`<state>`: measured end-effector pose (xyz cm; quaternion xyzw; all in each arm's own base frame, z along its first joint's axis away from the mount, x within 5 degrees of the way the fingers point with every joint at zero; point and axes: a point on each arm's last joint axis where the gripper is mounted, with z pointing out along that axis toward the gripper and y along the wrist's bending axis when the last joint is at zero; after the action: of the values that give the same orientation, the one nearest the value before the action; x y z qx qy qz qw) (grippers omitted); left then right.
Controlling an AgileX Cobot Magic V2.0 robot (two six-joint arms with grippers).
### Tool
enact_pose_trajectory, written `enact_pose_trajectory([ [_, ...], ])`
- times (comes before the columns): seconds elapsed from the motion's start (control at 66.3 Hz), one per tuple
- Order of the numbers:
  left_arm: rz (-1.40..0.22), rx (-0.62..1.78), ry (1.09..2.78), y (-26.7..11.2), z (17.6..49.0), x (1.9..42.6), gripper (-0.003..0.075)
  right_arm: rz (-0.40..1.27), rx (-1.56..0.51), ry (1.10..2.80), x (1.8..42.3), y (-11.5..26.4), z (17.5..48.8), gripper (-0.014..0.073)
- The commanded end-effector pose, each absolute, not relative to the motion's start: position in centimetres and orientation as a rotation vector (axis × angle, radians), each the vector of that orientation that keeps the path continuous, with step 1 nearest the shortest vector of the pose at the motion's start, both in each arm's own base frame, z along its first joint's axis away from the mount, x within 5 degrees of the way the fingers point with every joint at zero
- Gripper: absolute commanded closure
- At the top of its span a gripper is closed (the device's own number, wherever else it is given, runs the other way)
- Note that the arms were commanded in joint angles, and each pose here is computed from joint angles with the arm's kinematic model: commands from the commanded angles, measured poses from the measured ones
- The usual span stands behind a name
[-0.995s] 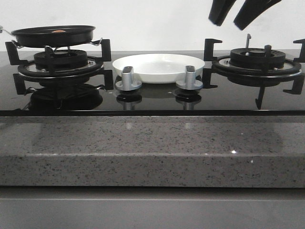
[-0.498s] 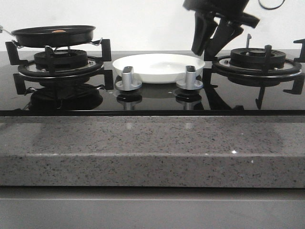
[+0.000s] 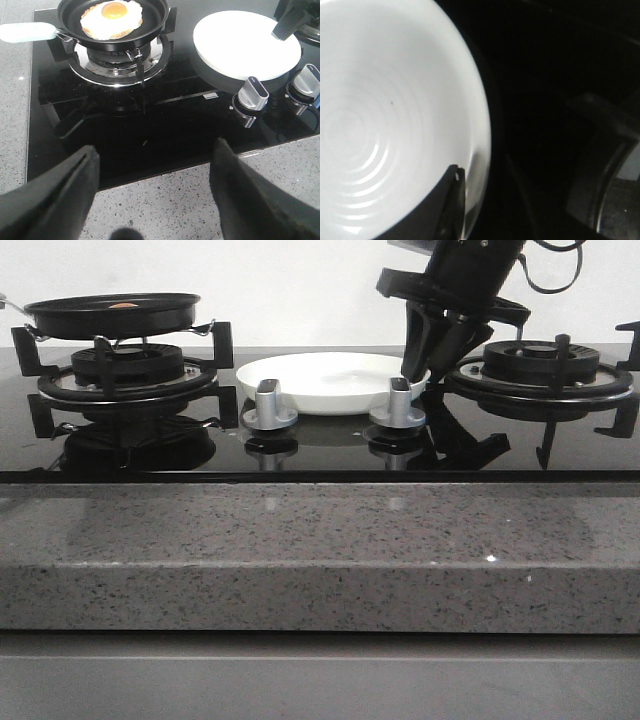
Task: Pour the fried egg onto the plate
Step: 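Lower the right gripper onto the white plate's rim and grasp it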
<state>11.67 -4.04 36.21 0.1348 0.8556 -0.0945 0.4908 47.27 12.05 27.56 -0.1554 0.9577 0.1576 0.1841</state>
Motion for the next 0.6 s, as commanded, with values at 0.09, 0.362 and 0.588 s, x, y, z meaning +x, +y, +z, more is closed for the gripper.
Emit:
enact_pose_trajectory([
  [0.09,-0.259,0.308,1.988,-4.27,37.57,11.97,0.0247,0.476,-0.477,2.673,45.62,12.06,31.25,0.0418],
  [0.362,-0.259,0.308,1.988,-4.27,37.57,11.97,0.0247,0.484,-0.448,2.701,45.49,12.03,31.15,0.0426],
  [0.588,-0.259,0.308,1.988,-4.27,37.57,11.97,0.0247,0.496,-0.384,2.706,45.61,12.05,31.13,0.0426],
])
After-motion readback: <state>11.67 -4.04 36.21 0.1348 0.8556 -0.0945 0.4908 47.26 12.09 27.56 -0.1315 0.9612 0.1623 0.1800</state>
